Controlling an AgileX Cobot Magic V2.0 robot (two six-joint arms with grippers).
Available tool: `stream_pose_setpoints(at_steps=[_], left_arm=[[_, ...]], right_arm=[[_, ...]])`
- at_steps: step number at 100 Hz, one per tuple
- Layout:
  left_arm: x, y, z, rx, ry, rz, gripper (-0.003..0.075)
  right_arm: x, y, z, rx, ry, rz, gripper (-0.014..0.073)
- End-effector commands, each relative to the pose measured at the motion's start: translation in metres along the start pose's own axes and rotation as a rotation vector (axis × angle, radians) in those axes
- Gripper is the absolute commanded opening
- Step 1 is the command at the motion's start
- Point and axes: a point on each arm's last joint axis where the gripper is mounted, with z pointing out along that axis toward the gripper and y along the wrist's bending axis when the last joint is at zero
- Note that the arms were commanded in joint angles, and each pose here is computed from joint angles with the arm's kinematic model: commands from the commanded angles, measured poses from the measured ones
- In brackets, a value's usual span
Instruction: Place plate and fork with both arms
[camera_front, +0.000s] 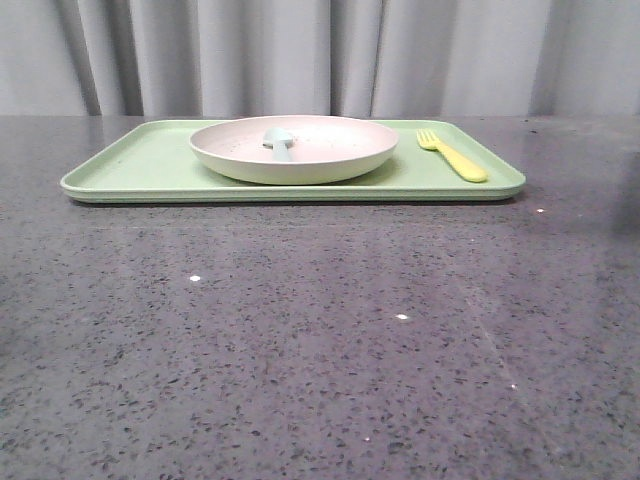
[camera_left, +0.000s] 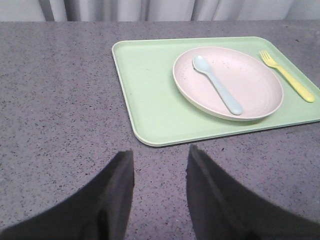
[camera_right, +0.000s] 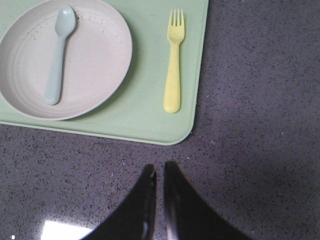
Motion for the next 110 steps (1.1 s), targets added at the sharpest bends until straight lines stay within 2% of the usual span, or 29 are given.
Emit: stream_pose_setpoints(at_steps=[1,10,35,50,73,110], left_arm=[[-0.012,-0.003,-0.005,0.015,-0.100,-0.014,0.0258],[-0.010,-0.002,-0.003,0.013,-0.092,-0.015,0.0211],[-0.005,-0.001,-0.001,0.010,-0.074,-0.016,-0.0020],[-0.004,-0.001,-0.003,0.012,-0.081,-0.016,-0.0020],[0.008,0.000,-0.014,0.015,-0.120,-0.010,-0.0020],[0.047,0.004,-0.039,0.029,-0.216,-0.002,-0.0020]], right_arm=[[0.006,-0.003,-0.028,-0.032,-0.166,-0.014,0.0056],[0.023,-0.009,-0.039,-0.047,-0.213,-0.014,0.0056],[0.068,-0.023,-0.060,-0.060,-0.305,-0.027,0.0036],[0.093,-0.032,-0.072,-0.055,-0.355,-0.042,-0.0073],[0.127,-0.043,-0.086,-0.070,-0.450,-0.051,-0.0066],[0.176,-0.057,-0.090,-0.096,-0.555,-0.053,-0.0066]])
